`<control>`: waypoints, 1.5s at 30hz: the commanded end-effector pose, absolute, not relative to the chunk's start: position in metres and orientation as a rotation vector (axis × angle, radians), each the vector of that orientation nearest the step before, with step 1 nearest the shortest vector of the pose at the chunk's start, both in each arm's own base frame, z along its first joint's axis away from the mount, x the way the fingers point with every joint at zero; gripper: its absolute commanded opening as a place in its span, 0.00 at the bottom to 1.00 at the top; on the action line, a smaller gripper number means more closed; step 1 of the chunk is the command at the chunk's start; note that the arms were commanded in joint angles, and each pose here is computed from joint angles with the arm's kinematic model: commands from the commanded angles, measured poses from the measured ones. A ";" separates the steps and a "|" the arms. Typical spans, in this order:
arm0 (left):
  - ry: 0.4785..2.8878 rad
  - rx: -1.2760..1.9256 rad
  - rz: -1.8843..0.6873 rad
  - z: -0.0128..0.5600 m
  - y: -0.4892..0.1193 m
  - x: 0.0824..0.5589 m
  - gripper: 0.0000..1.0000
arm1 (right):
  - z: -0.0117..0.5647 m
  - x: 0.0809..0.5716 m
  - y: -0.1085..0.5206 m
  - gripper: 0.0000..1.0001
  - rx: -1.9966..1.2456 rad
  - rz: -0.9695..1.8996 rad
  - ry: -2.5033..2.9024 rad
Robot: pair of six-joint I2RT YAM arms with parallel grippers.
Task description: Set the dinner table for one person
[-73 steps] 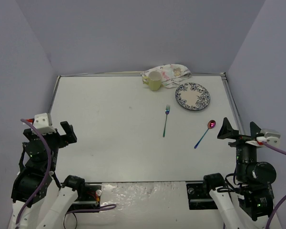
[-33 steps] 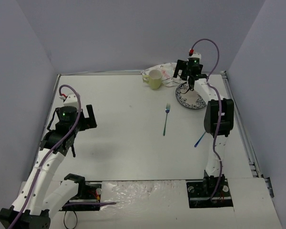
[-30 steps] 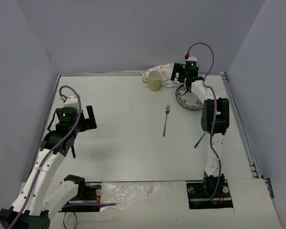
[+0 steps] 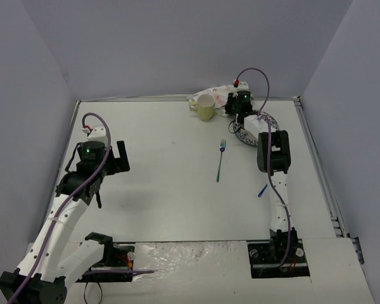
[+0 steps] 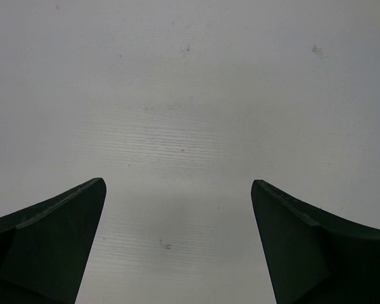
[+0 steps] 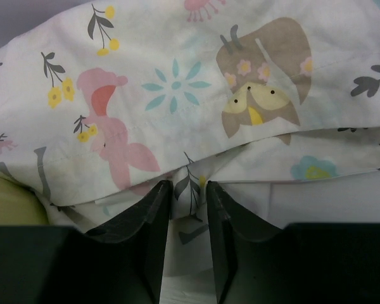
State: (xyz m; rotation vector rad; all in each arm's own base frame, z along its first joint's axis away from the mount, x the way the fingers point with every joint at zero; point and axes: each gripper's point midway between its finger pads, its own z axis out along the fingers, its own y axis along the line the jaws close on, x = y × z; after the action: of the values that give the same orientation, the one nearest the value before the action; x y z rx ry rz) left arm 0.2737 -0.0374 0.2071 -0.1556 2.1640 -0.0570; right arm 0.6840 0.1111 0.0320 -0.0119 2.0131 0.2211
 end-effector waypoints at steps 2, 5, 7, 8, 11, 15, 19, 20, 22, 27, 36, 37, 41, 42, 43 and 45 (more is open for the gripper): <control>2.099 -0.164 -0.069 0.226 -0.037 0.284 0.97 | 0.109 0.707 0.104 0.05 -0.014 0.174 1.819; 2.097 -0.165 -0.068 0.226 -0.037 0.284 0.97 | 0.144 0.708 0.097 0.00 -0.016 0.125 1.756; 2.094 -0.163 -0.071 0.227 -0.037 0.283 0.97 | 0.179 0.706 0.092 0.00 -0.015 0.099 1.700; 2.093 -0.163 -0.072 0.227 -0.037 0.283 0.97 | 0.196 0.704 0.089 0.00 -0.020 0.076 1.672; 2.084 -0.163 -0.077 0.229 -0.037 0.282 0.97 | 0.264 0.693 0.077 0.00 -0.010 0.012 1.569; 2.068 -0.162 -0.086 0.233 -0.037 0.281 0.97 | 0.366 0.656 0.065 0.00 -0.006 -0.055 1.420; 2.050 -0.163 -0.091 0.238 -0.037 0.280 0.97 | 0.434 0.608 0.067 0.00 -0.030 -0.065 1.347; 2.046 -0.162 -0.092 0.239 -0.037 0.279 0.97 | 0.444 0.596 0.071 0.00 -0.045 -0.058 1.346; 2.035 -0.165 -0.099 0.242 -0.038 0.278 0.97 | 0.454 0.575 0.086 0.00 -0.090 -0.029 1.370; 2.004 -0.171 -0.160 0.253 -0.045 0.273 0.97 | 0.469 0.500 0.119 0.00 -0.178 0.060 1.415; 1.942 -0.160 -0.227 0.290 -0.048 0.247 0.97 | 0.483 0.391 0.234 0.00 -0.420 0.518 1.408; 1.935 -0.159 -0.229 0.294 -0.047 0.244 0.97 | 0.482 0.381 0.256 0.00 -0.467 0.585 1.405; 1.899 -0.165 -0.227 0.308 -0.041 0.229 0.97 | 0.492 0.338 0.322 0.00 -0.652 0.804 1.347; 1.896 -0.167 -0.220 0.310 -0.039 0.226 0.97 | 0.496 0.328 0.333 0.00 -0.683 0.845 1.329; 1.892 -0.170 -0.213 0.312 -0.037 0.222 0.97 | 0.500 0.319 0.342 0.00 -0.711 0.884 1.311; 1.867 -0.173 -0.209 0.320 -0.033 0.214 0.97 | 0.507 0.303 0.355 0.00 -0.746 0.931 1.280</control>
State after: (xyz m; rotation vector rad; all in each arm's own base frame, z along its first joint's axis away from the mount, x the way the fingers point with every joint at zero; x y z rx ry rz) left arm 0.2265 -0.0390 0.2892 -0.1569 1.9464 -0.2027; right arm 0.3534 0.3231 0.4454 -0.6459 1.4888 0.7290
